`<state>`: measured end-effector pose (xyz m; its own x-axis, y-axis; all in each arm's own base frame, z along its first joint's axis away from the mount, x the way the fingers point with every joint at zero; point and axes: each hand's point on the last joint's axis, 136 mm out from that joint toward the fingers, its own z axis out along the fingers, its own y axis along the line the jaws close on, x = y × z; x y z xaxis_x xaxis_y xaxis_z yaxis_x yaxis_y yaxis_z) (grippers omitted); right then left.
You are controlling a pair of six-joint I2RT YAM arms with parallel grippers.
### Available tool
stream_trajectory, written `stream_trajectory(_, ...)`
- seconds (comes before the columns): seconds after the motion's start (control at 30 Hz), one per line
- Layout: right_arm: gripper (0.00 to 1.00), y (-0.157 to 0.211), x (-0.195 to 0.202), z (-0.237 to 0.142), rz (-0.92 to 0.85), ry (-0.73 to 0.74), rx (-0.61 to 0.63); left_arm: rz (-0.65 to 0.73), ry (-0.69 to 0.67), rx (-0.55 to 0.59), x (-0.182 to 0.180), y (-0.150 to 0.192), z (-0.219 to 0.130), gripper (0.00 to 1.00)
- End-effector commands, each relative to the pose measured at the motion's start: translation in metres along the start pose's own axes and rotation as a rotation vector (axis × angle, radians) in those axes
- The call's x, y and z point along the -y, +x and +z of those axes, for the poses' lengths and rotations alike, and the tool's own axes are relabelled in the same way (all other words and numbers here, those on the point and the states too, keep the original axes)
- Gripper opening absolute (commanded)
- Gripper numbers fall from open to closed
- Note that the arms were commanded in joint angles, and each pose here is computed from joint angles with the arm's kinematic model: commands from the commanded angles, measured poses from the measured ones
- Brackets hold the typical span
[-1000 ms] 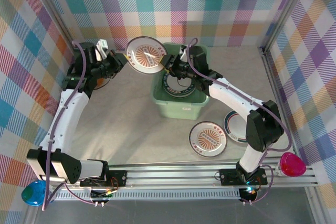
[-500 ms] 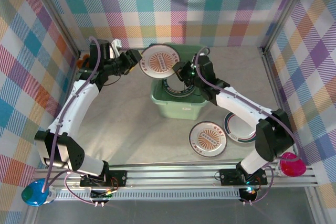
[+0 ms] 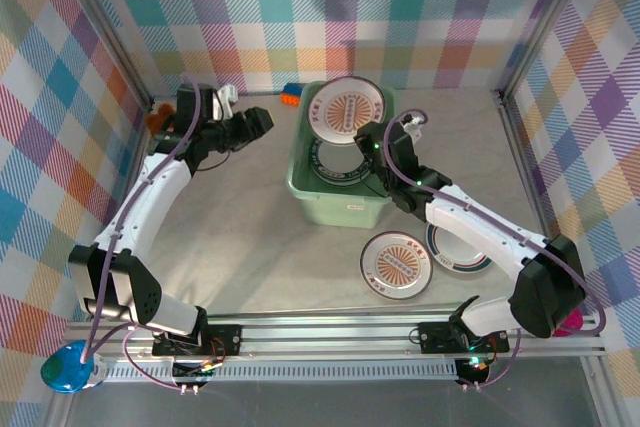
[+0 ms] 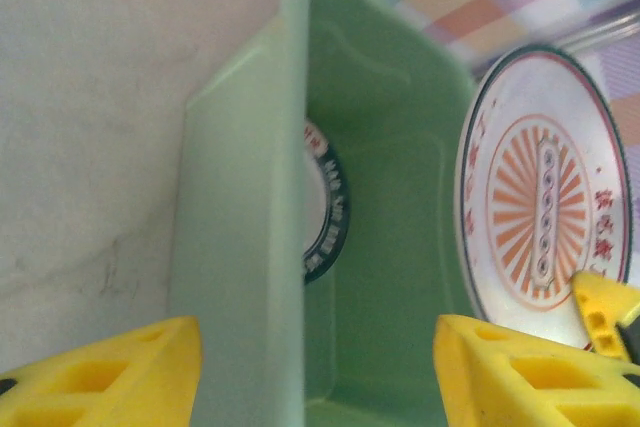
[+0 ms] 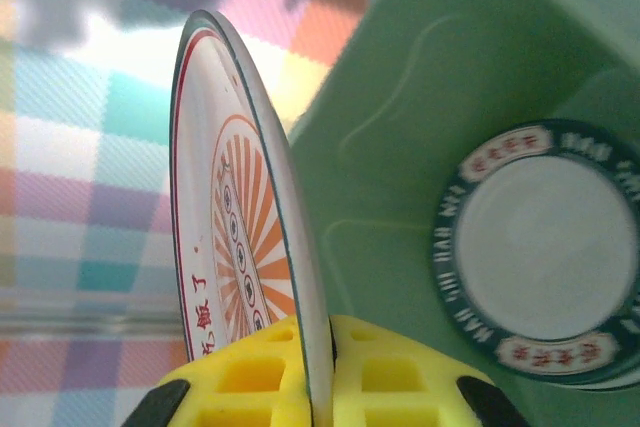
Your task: Place the plates into the plastic bin on the countertop
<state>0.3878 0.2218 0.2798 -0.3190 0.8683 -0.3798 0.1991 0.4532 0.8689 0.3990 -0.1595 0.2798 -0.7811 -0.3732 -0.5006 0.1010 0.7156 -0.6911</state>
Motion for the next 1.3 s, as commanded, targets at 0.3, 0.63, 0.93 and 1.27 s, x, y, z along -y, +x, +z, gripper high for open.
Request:
stream_trajectory(0.3, 0.00, -0.010, 0.025, 0.018, 0.058, 0.212, 0.199, 0.070, 0.142, -0.281, 0.005, 0.077, 0.047, 0.61)
stream_trajectory(0.63, 0.00, 0.001, 0.040, 0.035, 0.089, 0.305, 0.222, 0.097, 0.246, -0.387, 0.033, 0.103, 0.079, 0.61)
stream_trajectory(0.93, 0.00, 0.007, 0.060, 0.042, 0.127, 0.369, 0.240, 0.102, 0.272, -0.407, 0.047, 0.115, 0.085, 0.61)
stream_trajectory(1.27, 0.00, 0.020, 0.073, 0.064, 0.122, 0.383, 0.236, 0.126, 0.107, -0.174, 0.011, 0.051, 0.044, 0.64)
